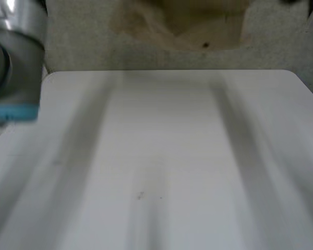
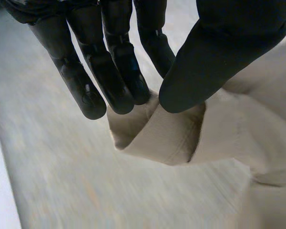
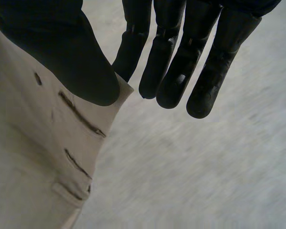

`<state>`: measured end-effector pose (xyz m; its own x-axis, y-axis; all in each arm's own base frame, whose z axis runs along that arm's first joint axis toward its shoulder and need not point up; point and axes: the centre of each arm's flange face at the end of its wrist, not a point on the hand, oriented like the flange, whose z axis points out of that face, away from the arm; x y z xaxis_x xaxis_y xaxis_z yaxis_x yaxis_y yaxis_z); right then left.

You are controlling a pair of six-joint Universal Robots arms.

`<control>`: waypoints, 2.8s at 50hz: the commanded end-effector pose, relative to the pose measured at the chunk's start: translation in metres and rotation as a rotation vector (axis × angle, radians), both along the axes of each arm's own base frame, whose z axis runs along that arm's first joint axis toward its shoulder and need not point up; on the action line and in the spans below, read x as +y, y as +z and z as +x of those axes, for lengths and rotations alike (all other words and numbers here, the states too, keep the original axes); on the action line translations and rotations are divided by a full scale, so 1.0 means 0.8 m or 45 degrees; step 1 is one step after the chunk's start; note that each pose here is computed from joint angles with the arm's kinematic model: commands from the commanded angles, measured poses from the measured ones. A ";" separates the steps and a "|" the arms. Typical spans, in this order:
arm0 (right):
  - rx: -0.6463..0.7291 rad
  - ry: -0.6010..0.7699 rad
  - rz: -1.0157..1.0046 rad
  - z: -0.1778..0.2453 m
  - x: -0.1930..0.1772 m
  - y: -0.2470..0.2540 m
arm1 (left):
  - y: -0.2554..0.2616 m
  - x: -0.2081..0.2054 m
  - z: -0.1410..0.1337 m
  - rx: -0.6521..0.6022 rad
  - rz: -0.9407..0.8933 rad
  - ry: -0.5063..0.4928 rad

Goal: Fold the shorts.

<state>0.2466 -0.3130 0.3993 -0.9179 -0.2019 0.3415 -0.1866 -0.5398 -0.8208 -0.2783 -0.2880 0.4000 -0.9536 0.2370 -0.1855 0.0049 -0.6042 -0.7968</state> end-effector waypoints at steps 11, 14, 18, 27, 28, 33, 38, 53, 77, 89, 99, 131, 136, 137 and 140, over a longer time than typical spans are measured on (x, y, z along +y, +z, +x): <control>0.320 0.106 0.881 -0.001 0.037 -0.276 | -0.326 0.049 0.024 -0.441 0.765 -0.034; 0.329 0.105 0.917 -0.006 0.046 -0.285 | -0.339 0.063 0.030 -0.515 0.863 -0.029; 0.334 0.101 0.948 -0.010 0.053 -0.291 | -0.331 0.078 0.038 -0.555 0.939 -0.030; 0.332 0.096 0.970 -0.017 0.073 -0.290 | -0.285 0.098 0.047 -0.547 0.960 -0.036; 0.333 0.094 0.978 -0.019 0.075 -0.292 | -0.276 0.100 0.048 -0.538 0.942 -0.041; 0.339 0.096 0.998 -0.021 0.081 -0.298 | -0.268 0.103 0.051 -0.517 0.930 -0.039; 0.340 0.094 1.002 -0.021 0.083 -0.299 | -0.274 0.100 0.054 -0.500 0.962 -0.032; 0.308 0.033 1.006 -0.034 0.071 -0.299 | -0.320 0.062 0.065 -0.418 1.165 0.024; 0.305 0.037 1.010 -0.033 0.073 -0.302 | -0.342 0.056 0.069 -0.429 1.235 -0.022; 0.308 0.044 1.011 -0.031 0.076 -0.303 | -0.342 0.054 0.065 -0.432 1.217 -0.030; 0.309 0.046 1.010 -0.031 0.076 -0.303 | -0.347 0.024 0.061 -0.408 1.170 -0.013; 0.374 0.036 0.980 -0.035 0.081 -0.272 | -0.277 0.072 0.047 -0.453 1.175 -0.267; 0.389 0.053 1.002 -0.034 0.080 -0.282 | -0.291 0.055 0.048 -0.442 1.181 -0.245; 0.394 0.055 1.006 -0.033 0.080 -0.286 | -0.295 0.053 0.047 -0.442 1.190 -0.240; 0.397 0.052 1.019 -0.034 0.080 -0.290 | -0.299 0.049 0.048 -0.444 1.198 -0.217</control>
<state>0.2196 -0.2487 0.1742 -0.7964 -0.5136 0.3194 -0.4535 0.1576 -0.8772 -0.2400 -0.2405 0.1693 -0.8103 0.5758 -0.1093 0.2952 0.2398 -0.9249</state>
